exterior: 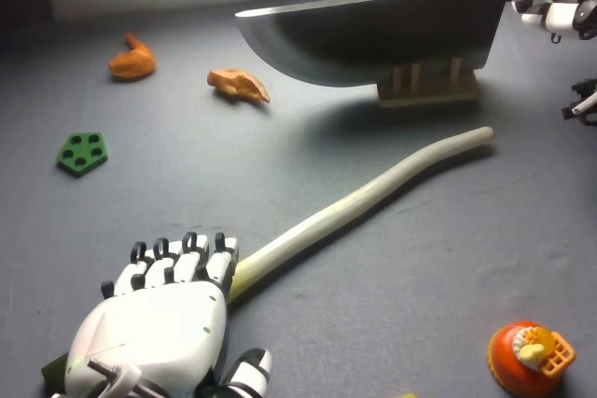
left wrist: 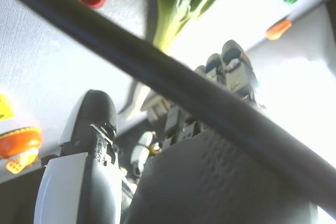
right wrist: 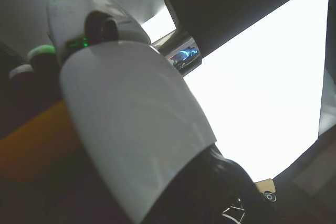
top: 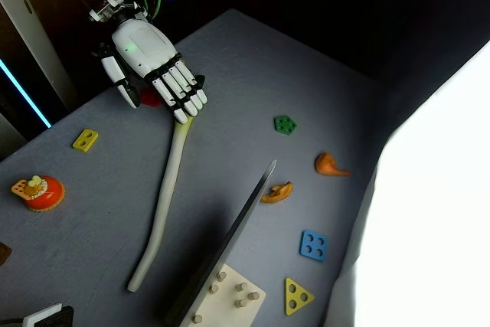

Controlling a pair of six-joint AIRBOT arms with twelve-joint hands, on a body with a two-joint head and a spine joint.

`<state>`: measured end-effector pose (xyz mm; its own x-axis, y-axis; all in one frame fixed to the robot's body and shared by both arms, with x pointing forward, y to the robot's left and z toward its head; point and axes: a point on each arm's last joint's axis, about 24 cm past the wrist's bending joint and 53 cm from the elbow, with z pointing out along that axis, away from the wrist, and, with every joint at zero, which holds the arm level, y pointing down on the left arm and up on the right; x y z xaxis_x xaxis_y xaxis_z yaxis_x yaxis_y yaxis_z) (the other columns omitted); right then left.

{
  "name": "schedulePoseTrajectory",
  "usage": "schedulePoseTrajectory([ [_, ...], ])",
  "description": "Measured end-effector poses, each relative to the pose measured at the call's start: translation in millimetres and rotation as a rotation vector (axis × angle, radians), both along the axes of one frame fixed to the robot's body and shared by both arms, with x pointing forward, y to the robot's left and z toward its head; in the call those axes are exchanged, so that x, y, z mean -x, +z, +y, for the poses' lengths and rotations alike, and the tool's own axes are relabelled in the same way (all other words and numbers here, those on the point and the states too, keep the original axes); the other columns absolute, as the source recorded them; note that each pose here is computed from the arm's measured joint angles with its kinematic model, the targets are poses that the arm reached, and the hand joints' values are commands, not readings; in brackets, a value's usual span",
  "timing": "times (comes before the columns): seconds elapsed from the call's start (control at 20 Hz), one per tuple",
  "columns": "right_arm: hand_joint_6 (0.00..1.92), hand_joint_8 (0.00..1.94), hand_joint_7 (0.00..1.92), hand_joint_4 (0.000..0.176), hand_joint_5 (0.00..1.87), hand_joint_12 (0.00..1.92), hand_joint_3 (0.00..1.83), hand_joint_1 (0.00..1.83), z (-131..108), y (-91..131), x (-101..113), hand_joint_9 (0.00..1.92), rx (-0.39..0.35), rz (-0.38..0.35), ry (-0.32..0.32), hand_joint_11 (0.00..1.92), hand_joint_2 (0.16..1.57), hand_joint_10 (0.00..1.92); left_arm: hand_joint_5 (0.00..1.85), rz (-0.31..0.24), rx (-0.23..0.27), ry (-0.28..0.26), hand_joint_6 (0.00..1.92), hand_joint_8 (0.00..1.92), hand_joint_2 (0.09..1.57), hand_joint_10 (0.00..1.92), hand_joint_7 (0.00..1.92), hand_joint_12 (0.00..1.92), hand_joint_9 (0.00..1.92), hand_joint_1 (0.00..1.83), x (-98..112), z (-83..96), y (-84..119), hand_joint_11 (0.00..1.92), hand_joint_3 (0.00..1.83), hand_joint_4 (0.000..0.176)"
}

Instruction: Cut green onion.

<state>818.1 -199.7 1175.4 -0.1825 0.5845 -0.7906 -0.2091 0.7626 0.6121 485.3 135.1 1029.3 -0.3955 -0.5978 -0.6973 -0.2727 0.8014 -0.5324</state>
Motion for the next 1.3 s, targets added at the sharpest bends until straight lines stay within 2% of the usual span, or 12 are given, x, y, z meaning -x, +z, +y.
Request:
schedulePoseTrajectory([
  [0.05, 1.92, 1.94, 1.45, 0.000, 1.09, 1.92, 0.00, 1.50, -0.1, 0.1, 0.0, 1.54, -0.001, 0.000, 0.000, 1.64, 1.18, 1.92, 0.09, 0.005, -0.001, 0.004, 0.00, 0.00, 1.32, 0.00, 0.04, 0.28, 0.05, 0.63, 0.2, 0.8, -1.5, 0.00, 0.00, 0.021],
  [0.1, 1.92, 1.94, 1.60, 0.050, 1.26, 1.92, 0.00, 1.56, -0.4, 0.8, -0.1, 1.66, -0.013, 0.000, -0.003, 1.71, 1.21, 1.92, 0.11, 0.013, 0.000, 0.002, 0.00, 0.00, 1.31, 0.00, 0.05, 0.23, 0.05, 0.66, 0.9, 0.5, -3.3, 0.00, 0.00, 0.021],
  [0.15, 1.92, 1.94, 1.66, 0.151, 1.33, 1.92, 0.00, 1.58, -0.9, 2.2, -0.3, 1.71, -0.012, -0.006, -0.004, 1.75, 1.22, 1.92, 0.12, 0.019, 0.001, -0.002, 0.01, 0.00, 1.30, 0.00, 0.07, 0.20, 0.05, 0.67, 1.0, -0.3, -5.2, 0.00, 0.00, 0.020],
  [0.2, 1.92, 1.94, 1.67, 0.171, 1.37, 1.92, 0.00, 1.60, -0.9, 3.6, -0.3, 1.71, -0.009, -0.013, -0.004, 1.76, 1.23, 1.92, 0.12, 0.022, 0.000, -0.004, 0.01, 0.01, 1.30, 0.00, 0.07, 0.20, 0.06, 0.68, 0.5, -0.2, -6.6, 0.00, 0.00, 0.017],
  [0.35, 1.92, 1.94, 1.66, 0.176, 1.33, 1.92, 0.00, 1.58, -1.0, 4.6, -0.3, 1.71, -0.008, -0.018, -0.004, 1.77, 1.28, 1.92, 0.09, 0.031, 0.000, -0.001, 0.00, 0.00, 1.31, 0.00, 0.04, 0.14, 0.04, 0.63, 1.6, 0.3, -8.5, 0.00, 0.00, 0.024],
  [0.65, 1.92, 1.94, 1.57, 0.176, 1.32, 1.92, 0.00, 1.57, -1.8, 7.9, -0.8, 1.63, -0.013, -0.033, -0.011, 1.70, 1.26, 1.92, 0.12, 0.040, 0.001, -0.001, 0.00, 0.00, 1.32, 0.00, 0.07, 0.14, 0.04, 0.60, 2.7, 0.2, -10.3, 0.00, 0.00, 0.022],
  [0.75, 1.92, 1.94, 1.57, 0.176, 1.35, 1.92, 0.00, 1.57, -6.6, 9.7, -1.2, 1.63, -0.040, -0.041, -0.029, 1.70, 1.25, 1.92, 0.08, 0.042, 0.001, 0.000, 0.00, 0.00, 1.34, 0.00, 0.04, 0.01, 0.01, 0.55, 2.9, 0.5, -10.6, 0.00, 0.01, 0.035],
  [0.85, 1.92, 1.94, 1.59, 0.176, 1.35, 1.92, 0.00, 1.57, -12.5, 18.5, 0.1, 1.65, -0.099, -0.075, -0.044, 1.71, 1.25, 1.92, 0.10, 0.048, 0.000, 0.005, 0.01, 0.01, 1.34, 0.01, 0.07, 0.00, 0.05, 0.57, 3.7, 1.5, -12.0, 0.00, 0.01, 0.037],
  [0.95, 1.90, 1.94, 1.59, 0.176, 1.29, 1.92, 0.00, 1.58, -16.1, 29.3, 1.8, 1.65, -0.131, -0.111, -0.049, 1.71, 1.25, 1.92, 0.09, 0.048, 0.000, 0.004, 0.00, 0.00, 1.35, 0.01, 0.06, 0.00, 0.04, 0.56, 3.6, 1.4, -11.8, 0.00, 0.01, 0.032],
  [1.0, 1.91, 1.94, 1.58, 0.176, 1.25, 1.92, 0.00, 1.60, -18.7, 39.8, 4.2, 1.64, -0.161, -0.143, -0.040, 1.70, 1.25, 1.92, 0.06, 0.049, -0.001, 0.005, 0.00, 0.00, 1.36, 0.00, 0.03, 0.00, 0.01, 0.58, 3.7, 1.6, -12.1, 0.00, 0.02, 0.020],
  [1.1, 1.92, 1.94, 1.56, 0.176, 1.36, 1.92, 0.00, 1.61, -18.9, 45.9, 6.3, 1.61, -0.174, -0.164, -0.034, 1.68, 1.24, 1.92, 0.12, 0.051, -0.001, 0.006, 0.02, 0.02, 1.32, 0.02, 0.09, 0.02, 0.06, 0.74, 4.0, 2.0, -12.5, 0.03, 0.00, 0.000],
  [1.3, 1.92, 1.94, 1.55, 0.176, 1.30, 1.92, 0.00, 1.60, -14.7, 52.6, 16.5, 1.58, -0.209, -0.168, 0.012, 1.65, 1.21, 1.92, 0.07, 0.062, 0.000, 0.007, 0.00, 0.00, 1.34, 0.00, 0.03, 0.00, 0.01, 0.60, 4.7, 2.1, -15.1, 0.00, 0.01, 0.009],
])
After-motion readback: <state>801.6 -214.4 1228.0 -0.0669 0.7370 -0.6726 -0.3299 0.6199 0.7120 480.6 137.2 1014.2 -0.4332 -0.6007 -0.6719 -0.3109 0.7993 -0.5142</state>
